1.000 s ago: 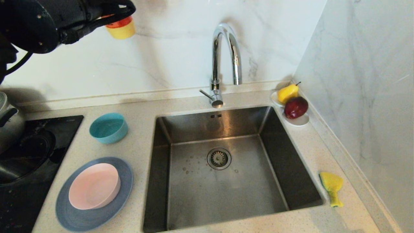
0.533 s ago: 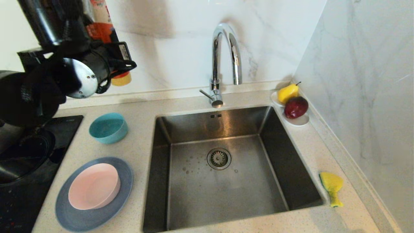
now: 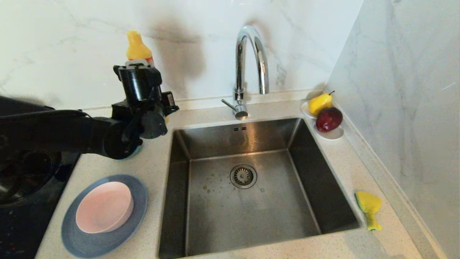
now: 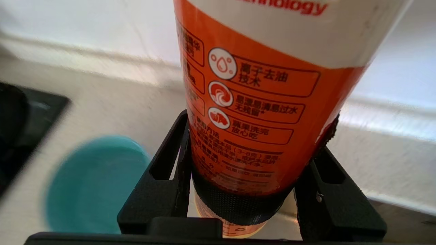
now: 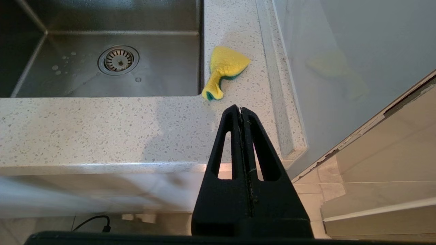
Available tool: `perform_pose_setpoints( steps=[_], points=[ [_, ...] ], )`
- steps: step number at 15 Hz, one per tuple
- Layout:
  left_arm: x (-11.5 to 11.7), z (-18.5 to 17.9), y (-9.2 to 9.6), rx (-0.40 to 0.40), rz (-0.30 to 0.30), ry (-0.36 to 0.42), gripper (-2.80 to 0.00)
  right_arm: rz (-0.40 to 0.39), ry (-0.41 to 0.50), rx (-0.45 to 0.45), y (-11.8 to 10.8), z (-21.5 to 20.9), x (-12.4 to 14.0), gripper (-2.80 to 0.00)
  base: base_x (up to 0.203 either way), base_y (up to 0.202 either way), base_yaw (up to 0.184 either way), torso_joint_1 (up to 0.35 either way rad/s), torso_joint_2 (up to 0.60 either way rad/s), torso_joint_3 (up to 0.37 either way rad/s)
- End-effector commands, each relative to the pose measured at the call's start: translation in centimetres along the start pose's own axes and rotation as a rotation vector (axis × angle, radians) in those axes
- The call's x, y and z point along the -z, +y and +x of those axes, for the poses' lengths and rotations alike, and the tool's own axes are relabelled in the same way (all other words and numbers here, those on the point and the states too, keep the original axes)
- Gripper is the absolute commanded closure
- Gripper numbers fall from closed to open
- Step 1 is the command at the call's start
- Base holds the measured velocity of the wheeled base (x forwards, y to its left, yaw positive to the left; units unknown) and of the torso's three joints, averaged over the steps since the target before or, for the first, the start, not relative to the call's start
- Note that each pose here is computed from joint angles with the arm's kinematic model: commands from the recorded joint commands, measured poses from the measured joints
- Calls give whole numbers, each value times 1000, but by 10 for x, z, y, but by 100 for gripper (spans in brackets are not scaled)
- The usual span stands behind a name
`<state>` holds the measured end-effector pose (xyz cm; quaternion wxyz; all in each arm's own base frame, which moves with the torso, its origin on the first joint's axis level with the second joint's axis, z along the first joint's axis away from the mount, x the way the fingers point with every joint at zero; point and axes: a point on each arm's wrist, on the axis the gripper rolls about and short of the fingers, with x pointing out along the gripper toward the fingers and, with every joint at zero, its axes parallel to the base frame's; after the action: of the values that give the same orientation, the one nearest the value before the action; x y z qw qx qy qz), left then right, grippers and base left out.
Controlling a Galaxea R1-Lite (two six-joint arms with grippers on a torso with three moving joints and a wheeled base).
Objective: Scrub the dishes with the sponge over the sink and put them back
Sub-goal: Place the dish soap on the table
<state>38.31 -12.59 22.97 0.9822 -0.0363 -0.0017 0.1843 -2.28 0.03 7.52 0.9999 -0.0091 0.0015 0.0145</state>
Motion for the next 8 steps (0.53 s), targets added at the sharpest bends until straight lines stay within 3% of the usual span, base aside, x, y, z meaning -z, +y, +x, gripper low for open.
perform_pose_setpoints(
  steps=[1,8],
  points=[
    [38,19,-12,-13,28,41,0,0,-1,-1,0,0,0,0,0,0,0,0,0,0],
    [62,50,-10,-74,-51,42,0,0,-1,-1,0,0,0,0,0,0,0,0,0,0]
  ],
)
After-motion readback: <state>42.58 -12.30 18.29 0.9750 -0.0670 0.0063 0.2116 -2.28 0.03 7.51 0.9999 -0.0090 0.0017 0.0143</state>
